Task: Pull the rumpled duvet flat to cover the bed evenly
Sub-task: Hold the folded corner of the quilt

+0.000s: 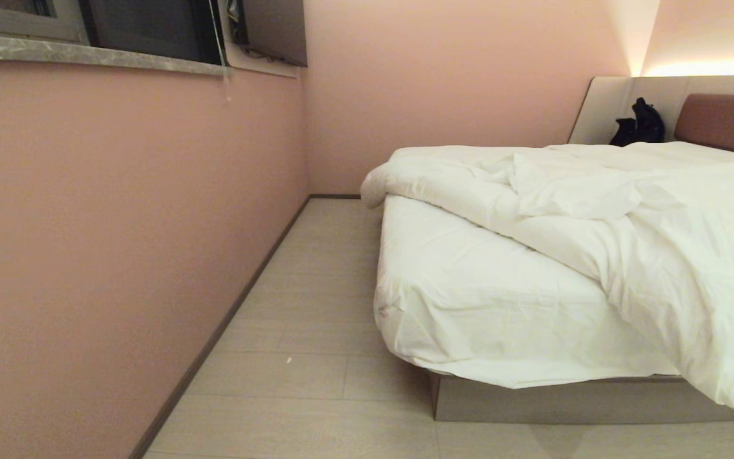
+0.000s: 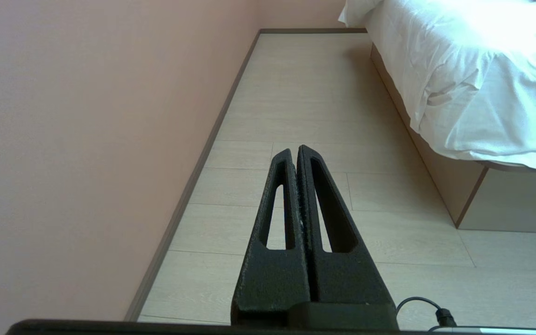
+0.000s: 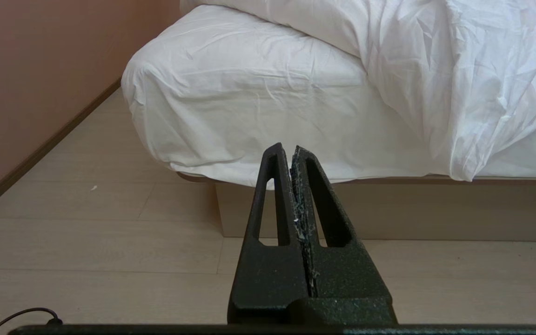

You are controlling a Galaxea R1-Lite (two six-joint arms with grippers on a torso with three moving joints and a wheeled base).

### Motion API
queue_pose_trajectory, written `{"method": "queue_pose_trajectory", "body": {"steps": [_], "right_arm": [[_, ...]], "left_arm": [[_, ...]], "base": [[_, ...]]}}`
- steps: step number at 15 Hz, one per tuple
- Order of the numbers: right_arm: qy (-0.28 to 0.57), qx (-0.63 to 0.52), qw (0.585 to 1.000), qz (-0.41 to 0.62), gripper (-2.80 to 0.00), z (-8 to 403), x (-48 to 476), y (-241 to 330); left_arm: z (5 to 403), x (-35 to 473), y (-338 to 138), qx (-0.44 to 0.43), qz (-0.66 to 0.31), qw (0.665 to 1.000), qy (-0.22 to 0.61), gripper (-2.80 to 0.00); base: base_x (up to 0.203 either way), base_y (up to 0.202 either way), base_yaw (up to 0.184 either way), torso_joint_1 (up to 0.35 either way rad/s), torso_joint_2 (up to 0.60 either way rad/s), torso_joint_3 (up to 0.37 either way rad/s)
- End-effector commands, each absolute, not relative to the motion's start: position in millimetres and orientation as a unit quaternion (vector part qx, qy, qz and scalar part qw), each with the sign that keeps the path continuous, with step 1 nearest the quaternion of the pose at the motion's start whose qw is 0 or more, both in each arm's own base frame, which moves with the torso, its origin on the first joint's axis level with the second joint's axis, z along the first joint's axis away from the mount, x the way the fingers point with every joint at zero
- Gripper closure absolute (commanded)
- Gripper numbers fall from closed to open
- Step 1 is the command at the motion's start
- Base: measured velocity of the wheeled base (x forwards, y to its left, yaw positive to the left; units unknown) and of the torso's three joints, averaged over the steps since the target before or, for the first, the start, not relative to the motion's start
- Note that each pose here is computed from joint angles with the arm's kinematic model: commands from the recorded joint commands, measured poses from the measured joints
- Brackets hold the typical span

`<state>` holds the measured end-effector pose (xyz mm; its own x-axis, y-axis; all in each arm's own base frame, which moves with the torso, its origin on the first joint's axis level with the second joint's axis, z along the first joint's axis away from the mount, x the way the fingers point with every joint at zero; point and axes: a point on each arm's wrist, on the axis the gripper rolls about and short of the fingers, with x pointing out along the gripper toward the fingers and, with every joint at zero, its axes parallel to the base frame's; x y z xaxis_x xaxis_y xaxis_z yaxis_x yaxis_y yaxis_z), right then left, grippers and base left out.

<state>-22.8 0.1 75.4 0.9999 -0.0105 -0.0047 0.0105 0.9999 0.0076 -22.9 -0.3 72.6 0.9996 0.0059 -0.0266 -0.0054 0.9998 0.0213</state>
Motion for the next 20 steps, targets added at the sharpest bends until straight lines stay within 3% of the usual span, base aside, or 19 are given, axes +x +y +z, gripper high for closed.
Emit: {"method": "queue_pose_trajectory", "body": {"steps": [1, 13, 20], "right_arm": [[0.002, 0.004, 1.0, -0.005, 0.0, 75.5, -22.8, 0.1], [0.003, 0.004, 1.0, -0.005, 0.0, 75.2, -22.7, 0.1], [0.002, 0.002, 1.0, -0.005, 0.0, 75.6, -22.8, 0.1]], "left_arm": [[72.7, -22.8, -0.3, 0.011, 0.003, 1.0, 0.014, 0.0], [72.7, -22.8, -0.3, 0.012, 0.003, 1.0, 0.014, 0.0], [72.8, -22.8, -0.3, 0.011, 0.003, 1.0, 0.013, 0.0]], "base": [[0.0, 0.0, 0.0, 0.0, 0.0, 0.0], [0.005, 0.0, 0.0, 0.0, 0.0, 0.0], [0.191, 0.0, -0.001, 0.001, 0.0, 0.002]]}}
